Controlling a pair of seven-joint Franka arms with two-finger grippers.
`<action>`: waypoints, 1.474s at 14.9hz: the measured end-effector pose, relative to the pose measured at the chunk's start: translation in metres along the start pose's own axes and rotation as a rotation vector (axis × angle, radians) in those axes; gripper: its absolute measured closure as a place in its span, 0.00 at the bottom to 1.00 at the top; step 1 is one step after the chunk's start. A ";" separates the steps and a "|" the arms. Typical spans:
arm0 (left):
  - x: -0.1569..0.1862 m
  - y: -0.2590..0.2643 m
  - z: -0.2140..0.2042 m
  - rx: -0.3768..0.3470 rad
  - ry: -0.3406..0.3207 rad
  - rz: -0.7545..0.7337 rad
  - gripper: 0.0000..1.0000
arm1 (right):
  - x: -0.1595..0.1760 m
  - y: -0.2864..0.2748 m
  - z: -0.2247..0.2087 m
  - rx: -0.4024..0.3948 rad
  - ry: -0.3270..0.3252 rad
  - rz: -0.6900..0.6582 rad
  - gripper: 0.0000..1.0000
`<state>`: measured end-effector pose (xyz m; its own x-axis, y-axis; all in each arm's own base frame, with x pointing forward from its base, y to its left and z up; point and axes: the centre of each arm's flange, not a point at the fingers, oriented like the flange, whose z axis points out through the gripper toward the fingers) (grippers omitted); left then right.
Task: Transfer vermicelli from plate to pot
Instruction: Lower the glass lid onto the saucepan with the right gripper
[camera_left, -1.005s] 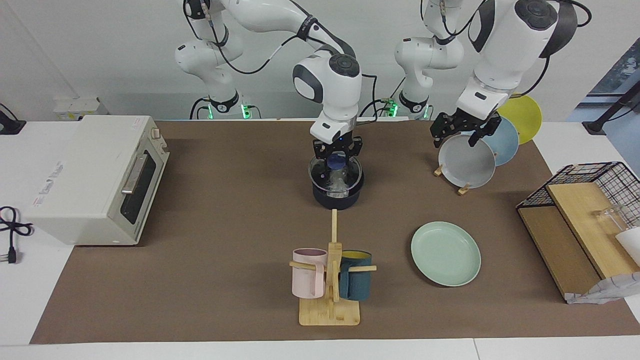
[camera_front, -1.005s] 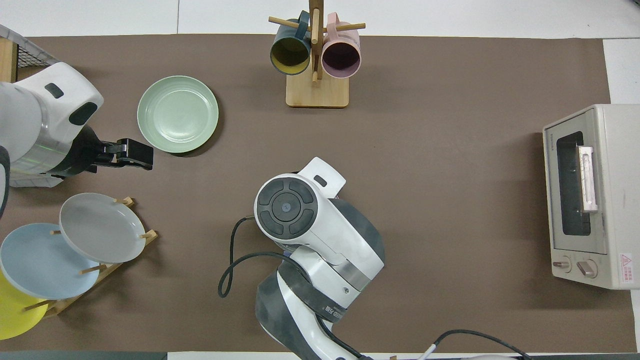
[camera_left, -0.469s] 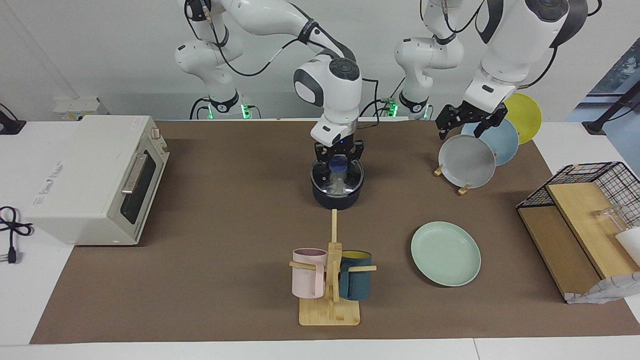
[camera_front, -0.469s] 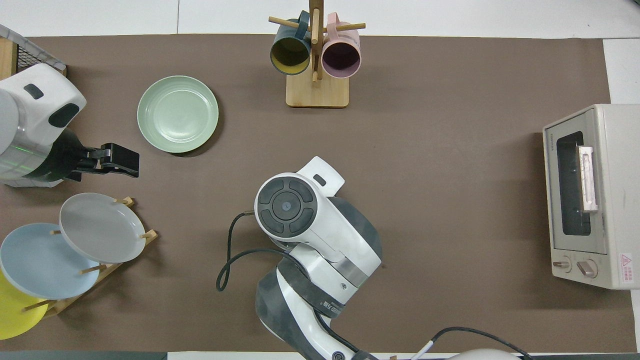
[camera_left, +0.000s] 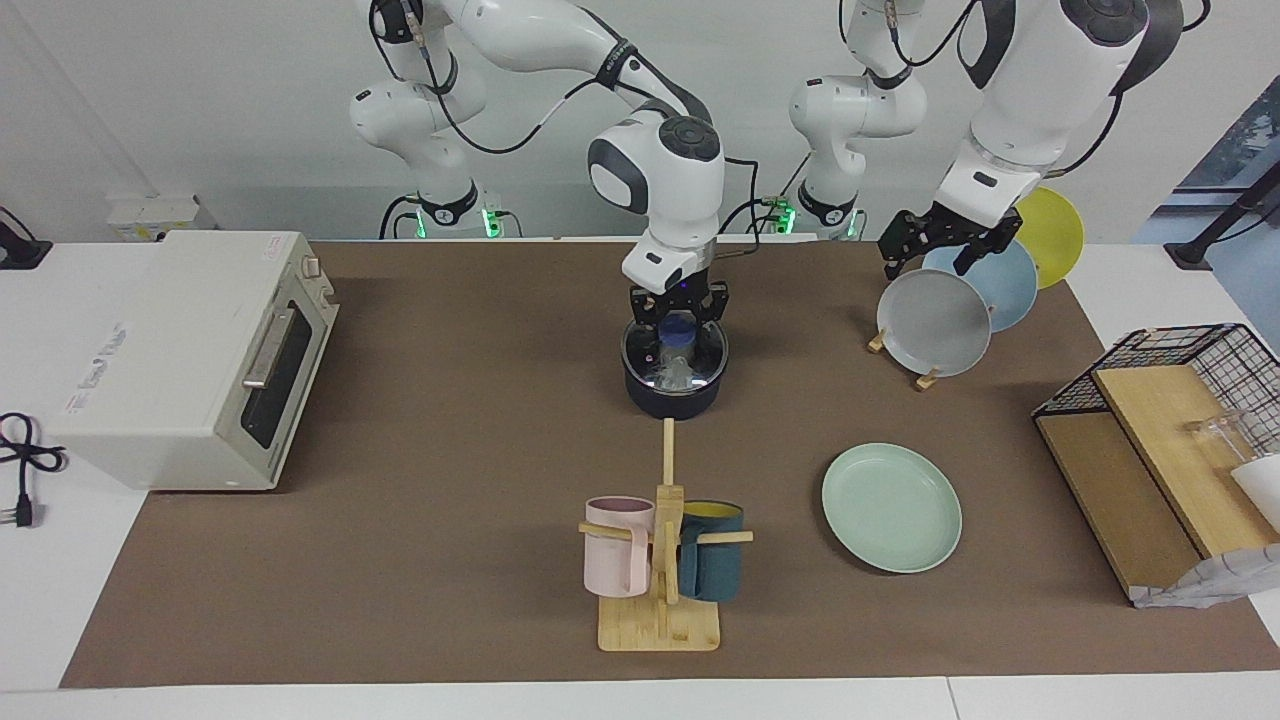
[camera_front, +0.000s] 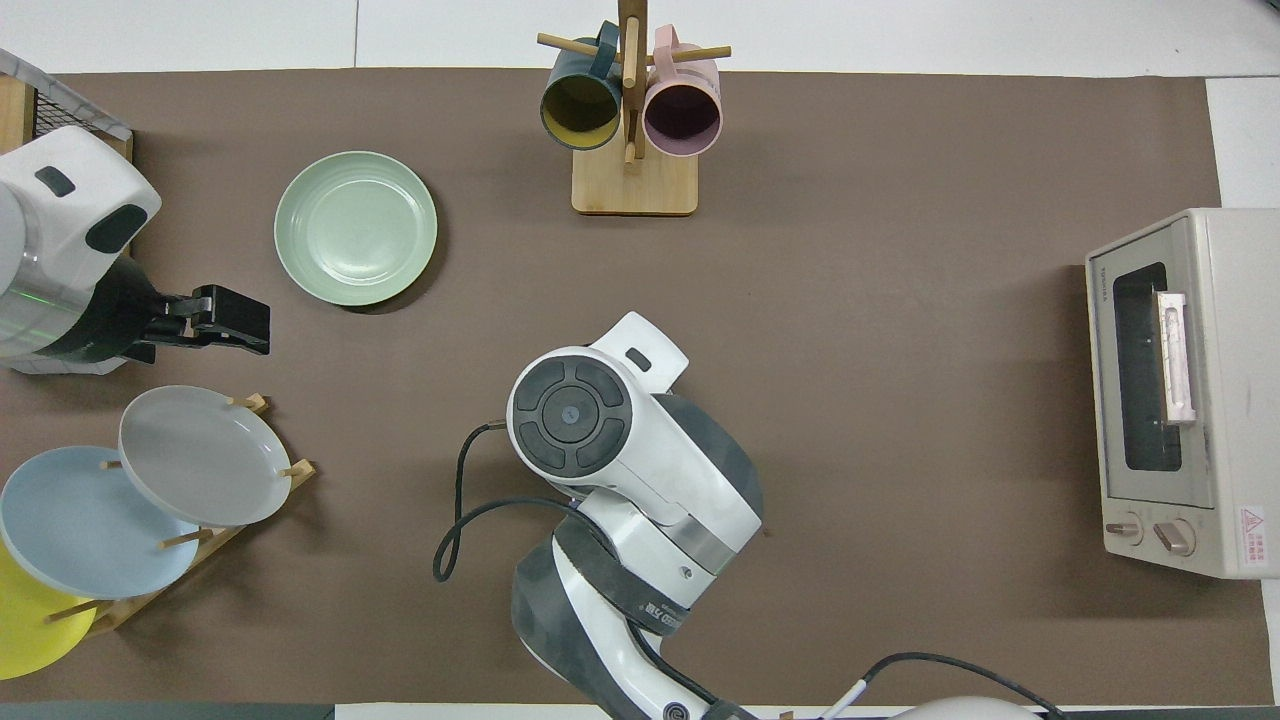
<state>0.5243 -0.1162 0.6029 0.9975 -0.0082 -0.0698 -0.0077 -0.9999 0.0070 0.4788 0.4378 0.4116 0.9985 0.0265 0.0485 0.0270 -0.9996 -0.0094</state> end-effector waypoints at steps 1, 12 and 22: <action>0.000 0.000 0.000 0.000 0.000 0.001 0.00 | 0.000 0.000 0.000 -0.003 0.004 -0.002 0.34; 0.001 -0.006 0.000 -0.001 0.000 -0.010 0.00 | 0.002 -0.002 0.001 0.010 0.019 0.009 0.34; 0.002 -0.008 0.000 -0.001 0.000 -0.015 0.00 | 0.020 0.014 0.003 0.012 0.026 0.055 0.00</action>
<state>0.5259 -0.1084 0.6029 0.9975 0.0069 -0.0703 0.0074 -0.9999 0.0069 0.4994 0.4240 0.4098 0.9968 -0.0292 0.0740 -0.0275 -0.9993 -0.0247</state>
